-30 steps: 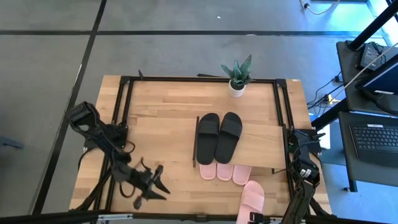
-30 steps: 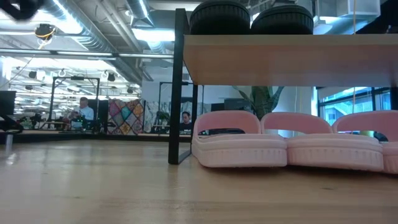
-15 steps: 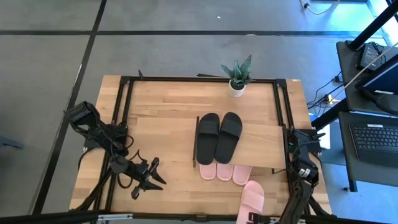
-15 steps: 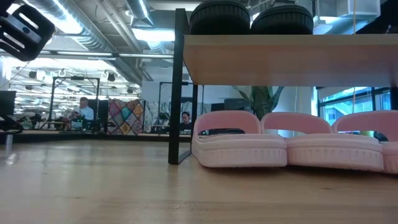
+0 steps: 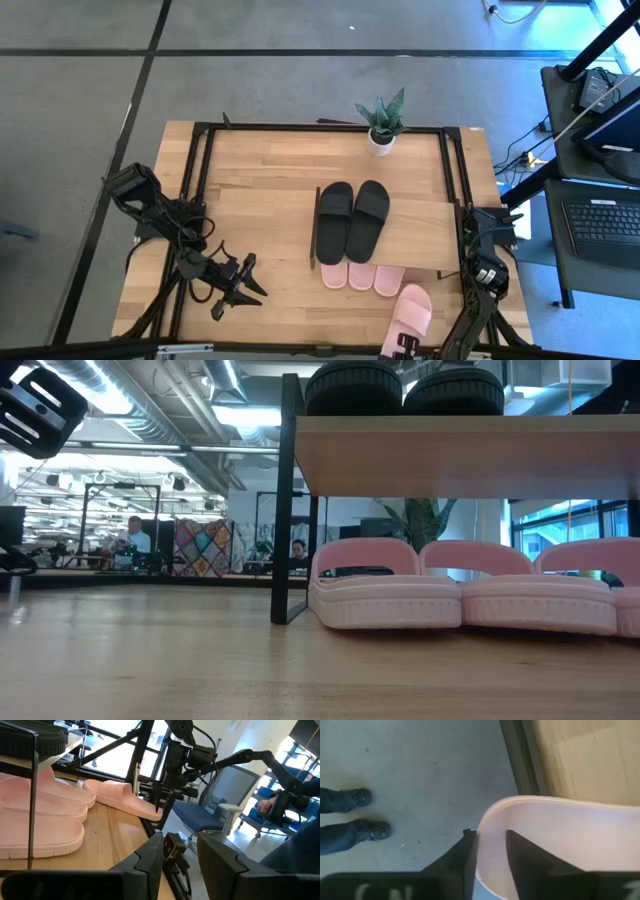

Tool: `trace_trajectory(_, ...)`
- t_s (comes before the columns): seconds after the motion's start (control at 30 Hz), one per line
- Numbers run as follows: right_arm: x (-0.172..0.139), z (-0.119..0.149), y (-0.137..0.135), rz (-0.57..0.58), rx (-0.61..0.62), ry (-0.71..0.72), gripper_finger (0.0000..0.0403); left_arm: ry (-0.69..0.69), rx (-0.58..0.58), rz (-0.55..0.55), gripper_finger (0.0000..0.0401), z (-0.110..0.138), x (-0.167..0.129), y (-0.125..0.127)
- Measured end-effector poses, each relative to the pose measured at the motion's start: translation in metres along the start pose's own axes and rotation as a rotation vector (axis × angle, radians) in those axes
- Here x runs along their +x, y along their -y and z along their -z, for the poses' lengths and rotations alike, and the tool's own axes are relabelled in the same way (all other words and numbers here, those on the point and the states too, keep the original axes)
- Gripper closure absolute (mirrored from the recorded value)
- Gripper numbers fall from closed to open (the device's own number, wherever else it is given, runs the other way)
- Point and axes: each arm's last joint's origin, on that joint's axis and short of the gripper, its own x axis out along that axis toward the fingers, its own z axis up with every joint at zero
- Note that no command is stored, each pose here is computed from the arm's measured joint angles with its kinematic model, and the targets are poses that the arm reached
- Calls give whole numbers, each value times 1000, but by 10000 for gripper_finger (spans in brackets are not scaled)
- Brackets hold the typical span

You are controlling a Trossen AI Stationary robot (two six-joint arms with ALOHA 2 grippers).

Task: Pick and place slides into the shelf
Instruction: Put the pink slipper under the shelf

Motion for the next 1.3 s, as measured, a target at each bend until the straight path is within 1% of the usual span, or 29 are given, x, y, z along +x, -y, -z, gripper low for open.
trace_trajectory(0.1,0,0,0,0,15,-2,339,0,0,0,290,0,0,0)
trace_trajectory(0.2,-1,1,0,-8,16,-41,381,0,0,0,290,0,0,0)
trace_trajectory(0.27,-1,2,0,-10,19,-54,394,0,0,0,290,0,0,0)
trace_trajectory(0.5,-3,2,0,-4,95,-65,399,0,0,0,290,0,0,0)
trace_trajectory(0.6,-8,1,-1,-4,100,-75,400,-1,0,0,290,0,0,0)
trace_trajectory(0.67,-14,1,0,16,120,-83,400,-1,1,0,290,0,0,0)
trace_trajectory(1.0,-53,-8,5,104,109,-92,401,-2,1,-1,290,0,0,0)
trace_trajectory(1.13,-58,-10,12,172,102,-102,402,-2,2,-1,290,0,0,0)
trace_trajectory(1.3,-58,-15,16,205,109,-108,402,-7,5,-3,290,1,0,0)
